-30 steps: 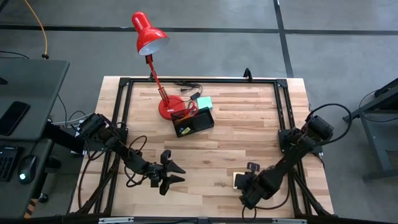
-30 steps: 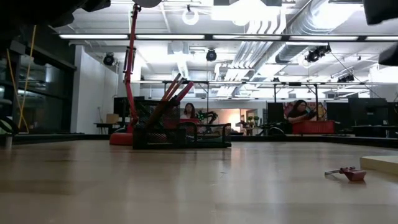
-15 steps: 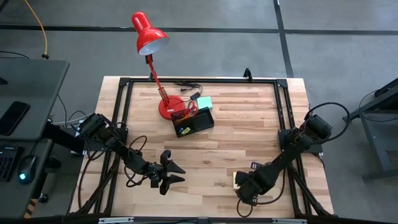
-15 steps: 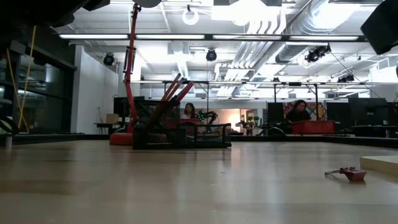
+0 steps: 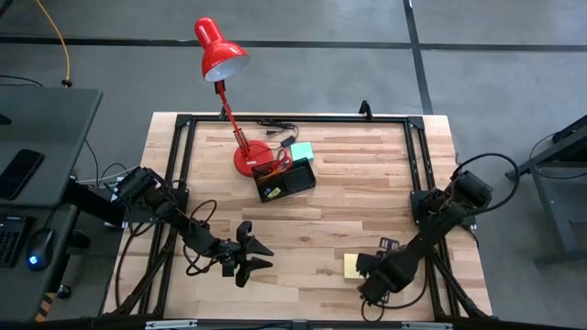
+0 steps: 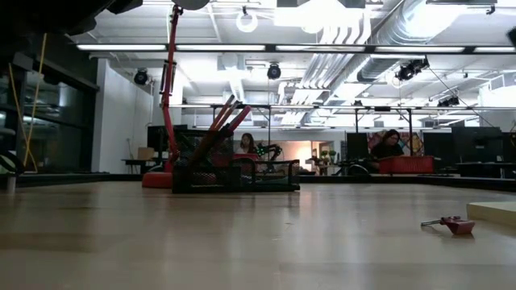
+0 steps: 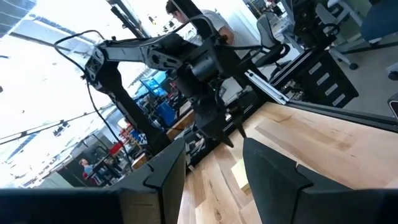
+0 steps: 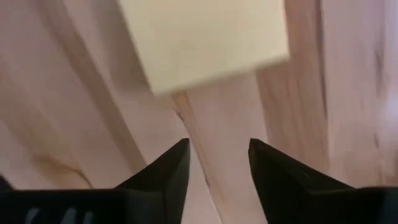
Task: Pick and place office supplies into organizer
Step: Put the yellow sticky notes into the desk organizer
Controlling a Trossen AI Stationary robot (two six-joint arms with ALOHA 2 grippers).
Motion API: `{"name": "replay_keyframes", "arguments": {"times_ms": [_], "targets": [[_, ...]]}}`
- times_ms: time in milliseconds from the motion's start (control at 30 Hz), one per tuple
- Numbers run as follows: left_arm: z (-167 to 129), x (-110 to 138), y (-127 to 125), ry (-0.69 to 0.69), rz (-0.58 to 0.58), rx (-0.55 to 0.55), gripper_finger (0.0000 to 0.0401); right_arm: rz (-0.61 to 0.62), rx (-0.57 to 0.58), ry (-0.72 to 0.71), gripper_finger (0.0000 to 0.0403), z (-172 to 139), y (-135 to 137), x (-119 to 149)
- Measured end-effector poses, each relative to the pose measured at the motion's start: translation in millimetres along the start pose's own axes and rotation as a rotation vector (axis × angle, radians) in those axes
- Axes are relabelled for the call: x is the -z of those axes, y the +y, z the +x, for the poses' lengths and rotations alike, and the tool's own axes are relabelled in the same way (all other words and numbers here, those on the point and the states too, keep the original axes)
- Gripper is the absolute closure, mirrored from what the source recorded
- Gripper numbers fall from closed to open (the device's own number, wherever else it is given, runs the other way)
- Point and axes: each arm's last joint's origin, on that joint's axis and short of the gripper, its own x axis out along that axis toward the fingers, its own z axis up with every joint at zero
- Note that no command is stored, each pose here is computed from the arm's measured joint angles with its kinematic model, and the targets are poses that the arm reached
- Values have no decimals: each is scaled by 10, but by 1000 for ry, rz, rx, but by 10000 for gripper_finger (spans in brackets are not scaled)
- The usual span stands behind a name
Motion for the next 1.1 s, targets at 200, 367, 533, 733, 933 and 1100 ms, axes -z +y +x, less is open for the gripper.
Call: {"name": "replay_keyframes", "arguments": {"times_ms": [200,367,533,733,933,1100], "targets": [[-1,-30,30,-29,-24,-23,249,59,78,16,189,3,-18,129],[-1,-32,31,-32,-24,-24,249,106,82,37,162,0,-49,93],[-1,-33,31,-33,-24,-24,249,115,80,45,160,0,-56,80],[-1,-33,32,-33,-21,-24,249,89,96,36,160,-1,-82,51],[-1,-31,29,-30,-20,-21,249,74,-4,-56,160,4,-3,-66],[-1,-27,26,-26,-17,-17,249,31,-78,-162,160,-7,89,-130]]}}
